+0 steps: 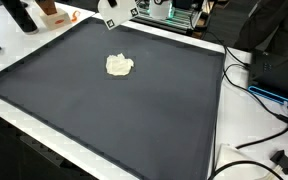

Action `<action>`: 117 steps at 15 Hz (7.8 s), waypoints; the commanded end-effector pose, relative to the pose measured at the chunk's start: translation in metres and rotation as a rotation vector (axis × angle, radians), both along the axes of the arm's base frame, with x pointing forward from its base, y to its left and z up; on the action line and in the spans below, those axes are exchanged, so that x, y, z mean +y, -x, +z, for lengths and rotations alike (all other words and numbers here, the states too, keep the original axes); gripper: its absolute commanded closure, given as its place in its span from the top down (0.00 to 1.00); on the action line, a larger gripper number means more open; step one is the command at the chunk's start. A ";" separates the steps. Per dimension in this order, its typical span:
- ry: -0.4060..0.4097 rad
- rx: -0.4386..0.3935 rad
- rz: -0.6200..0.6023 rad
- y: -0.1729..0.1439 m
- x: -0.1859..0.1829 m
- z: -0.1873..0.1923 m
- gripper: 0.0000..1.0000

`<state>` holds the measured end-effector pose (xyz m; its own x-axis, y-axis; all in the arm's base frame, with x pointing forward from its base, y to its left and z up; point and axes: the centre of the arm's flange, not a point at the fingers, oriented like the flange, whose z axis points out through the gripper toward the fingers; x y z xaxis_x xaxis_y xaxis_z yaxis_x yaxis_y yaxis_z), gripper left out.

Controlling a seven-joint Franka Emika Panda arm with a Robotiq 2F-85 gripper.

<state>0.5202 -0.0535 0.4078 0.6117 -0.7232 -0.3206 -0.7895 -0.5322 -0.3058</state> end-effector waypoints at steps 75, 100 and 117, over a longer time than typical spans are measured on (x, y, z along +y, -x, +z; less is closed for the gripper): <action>0.780 0.201 0.954 -0.061 0.108 -0.061 0.01; 0.441 -0.277 1.495 -0.006 0.101 0.045 0.01; 0.394 -0.242 1.642 -0.030 0.101 0.003 0.01</action>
<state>0.5402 0.0508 0.4404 0.7876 0.6127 -0.0659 0.6155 -0.7873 0.0354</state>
